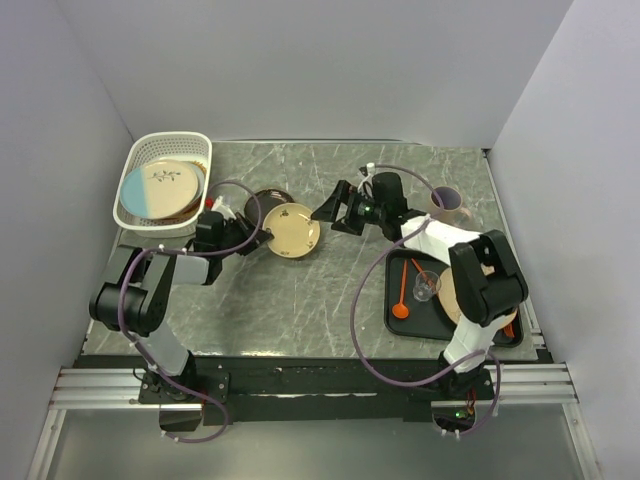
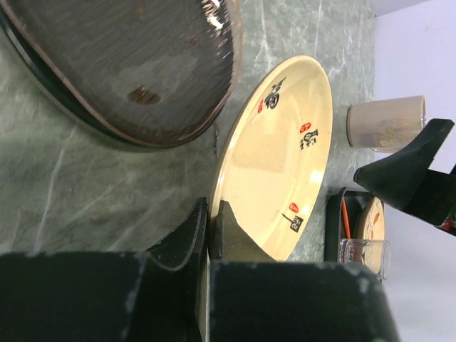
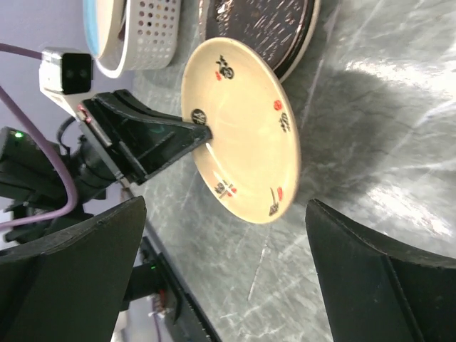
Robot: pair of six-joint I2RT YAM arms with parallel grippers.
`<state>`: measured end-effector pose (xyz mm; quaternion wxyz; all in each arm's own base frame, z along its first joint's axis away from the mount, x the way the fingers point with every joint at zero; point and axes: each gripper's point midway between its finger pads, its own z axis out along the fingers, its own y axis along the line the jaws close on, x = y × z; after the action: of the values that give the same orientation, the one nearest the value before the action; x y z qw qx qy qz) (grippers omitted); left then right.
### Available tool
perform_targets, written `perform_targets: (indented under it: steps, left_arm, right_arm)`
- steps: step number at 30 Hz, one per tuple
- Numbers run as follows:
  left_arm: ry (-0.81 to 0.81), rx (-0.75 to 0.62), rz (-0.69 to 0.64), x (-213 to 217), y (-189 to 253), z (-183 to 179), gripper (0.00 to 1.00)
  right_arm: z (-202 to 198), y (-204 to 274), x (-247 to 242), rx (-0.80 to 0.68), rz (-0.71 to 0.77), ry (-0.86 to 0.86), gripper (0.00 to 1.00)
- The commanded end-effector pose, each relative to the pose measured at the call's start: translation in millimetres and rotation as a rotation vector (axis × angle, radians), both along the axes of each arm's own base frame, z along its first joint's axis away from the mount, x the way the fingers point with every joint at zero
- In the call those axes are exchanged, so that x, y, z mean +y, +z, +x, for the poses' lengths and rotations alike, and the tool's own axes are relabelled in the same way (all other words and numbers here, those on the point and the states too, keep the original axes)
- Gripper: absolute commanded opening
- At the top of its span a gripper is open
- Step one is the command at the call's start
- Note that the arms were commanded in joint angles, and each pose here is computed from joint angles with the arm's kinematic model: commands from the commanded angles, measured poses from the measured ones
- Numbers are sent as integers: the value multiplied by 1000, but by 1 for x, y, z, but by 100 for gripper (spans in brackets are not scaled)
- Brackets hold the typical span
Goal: Place the plates into the plastic bin on the countertop
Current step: Place the plate in the plastic bin.
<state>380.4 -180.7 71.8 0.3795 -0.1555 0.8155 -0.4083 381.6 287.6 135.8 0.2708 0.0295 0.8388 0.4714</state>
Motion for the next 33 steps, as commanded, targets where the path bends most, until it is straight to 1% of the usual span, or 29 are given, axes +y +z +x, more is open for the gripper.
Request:
perform_targets:
  steps: [1, 6, 8, 13, 14, 16, 22, 27, 33]
  left_arm:
    - [-26, -131, -4, -6, 43, 16, 1]
    - [-32, -146, 8, -5, 53, 16, 1]
    - [-16, -125, 21, -2, 54, 16, 1]
    - [1, -174, 44, 4, 81, 11, 1]
    - [8, -152, 57, 6, 78, 9, 1]
    - [35, -175, 75, 12, 91, 10, 1]
    - [94, -186, 131, 27, 108, 8, 1]
    - [128, -194, 138, 42, 118, 7, 1]
    - [171, -185, 135, 66, 119, 14, 1]
  right_arm:
    - [1, 11, -14, -73, -65, -43, 100]
    - [-2, 6, -20, -79, -91, -63, 100]
    - [-1, 5, -22, -84, -108, -69, 100]
    - [-3, -1, -29, -96, -156, -77, 100]
    - [-4, -3, -30, -95, -158, -78, 100]
    - [-4, 0, -30, -105, -155, -82, 100]
    - [-11, -10, -30, -92, -148, -68, 100]
    - [-17, -16, -28, -77, -142, -56, 100]
    - [-26, -20, -41, -83, -190, -80, 100]
